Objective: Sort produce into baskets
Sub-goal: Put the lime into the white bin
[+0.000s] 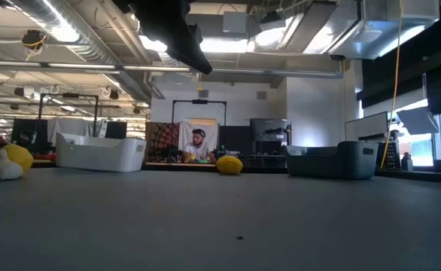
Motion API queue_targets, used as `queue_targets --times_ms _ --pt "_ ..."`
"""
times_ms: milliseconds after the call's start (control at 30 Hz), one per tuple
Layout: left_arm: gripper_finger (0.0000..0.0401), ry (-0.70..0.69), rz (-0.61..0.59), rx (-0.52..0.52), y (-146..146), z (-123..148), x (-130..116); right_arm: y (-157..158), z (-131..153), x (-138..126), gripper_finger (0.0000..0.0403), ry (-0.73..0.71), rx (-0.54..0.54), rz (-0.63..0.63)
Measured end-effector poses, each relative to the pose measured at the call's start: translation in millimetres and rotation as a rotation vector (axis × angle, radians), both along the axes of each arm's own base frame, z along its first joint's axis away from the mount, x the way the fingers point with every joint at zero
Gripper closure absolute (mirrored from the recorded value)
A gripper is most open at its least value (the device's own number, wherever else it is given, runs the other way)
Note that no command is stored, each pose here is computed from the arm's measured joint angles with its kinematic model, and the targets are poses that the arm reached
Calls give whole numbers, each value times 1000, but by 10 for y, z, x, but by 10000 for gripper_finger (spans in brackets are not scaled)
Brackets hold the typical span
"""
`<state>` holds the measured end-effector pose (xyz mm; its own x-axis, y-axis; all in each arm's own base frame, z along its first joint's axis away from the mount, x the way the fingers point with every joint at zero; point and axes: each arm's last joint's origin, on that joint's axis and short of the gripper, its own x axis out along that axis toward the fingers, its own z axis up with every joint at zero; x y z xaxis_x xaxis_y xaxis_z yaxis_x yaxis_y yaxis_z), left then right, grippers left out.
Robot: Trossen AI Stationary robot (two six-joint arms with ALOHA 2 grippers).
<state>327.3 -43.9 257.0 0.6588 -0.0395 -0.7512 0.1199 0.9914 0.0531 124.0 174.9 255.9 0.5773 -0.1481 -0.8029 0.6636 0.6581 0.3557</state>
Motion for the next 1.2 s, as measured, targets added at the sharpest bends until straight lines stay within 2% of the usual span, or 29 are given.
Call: queue_targets --times_ms 167,333,467,633,767,1000,1200 --pt "229 2 34 -30 0 0 0 -126 0 109 166 9 -117 11" --pt "229 2 36 -31 0 0 0 -276 -6 219 164 55 -184 -22" --pt "229 2 36 -32 0 0 0 -381 -11 296 137 99 -224 -26" --pt "229 2 36 -32 0 0 0 -556 -27 361 79 224 -245 -47" --pt "229 2 36 -32 0 0 0 -715 -37 361 51 358 -265 -75" --pt "229 2 36 -32 0 0 0 -911 -61 396 45 495 -264 -87" --pt "229 2 37 -32 0 0 0 -1074 -244 376 45 637 -215 -102"
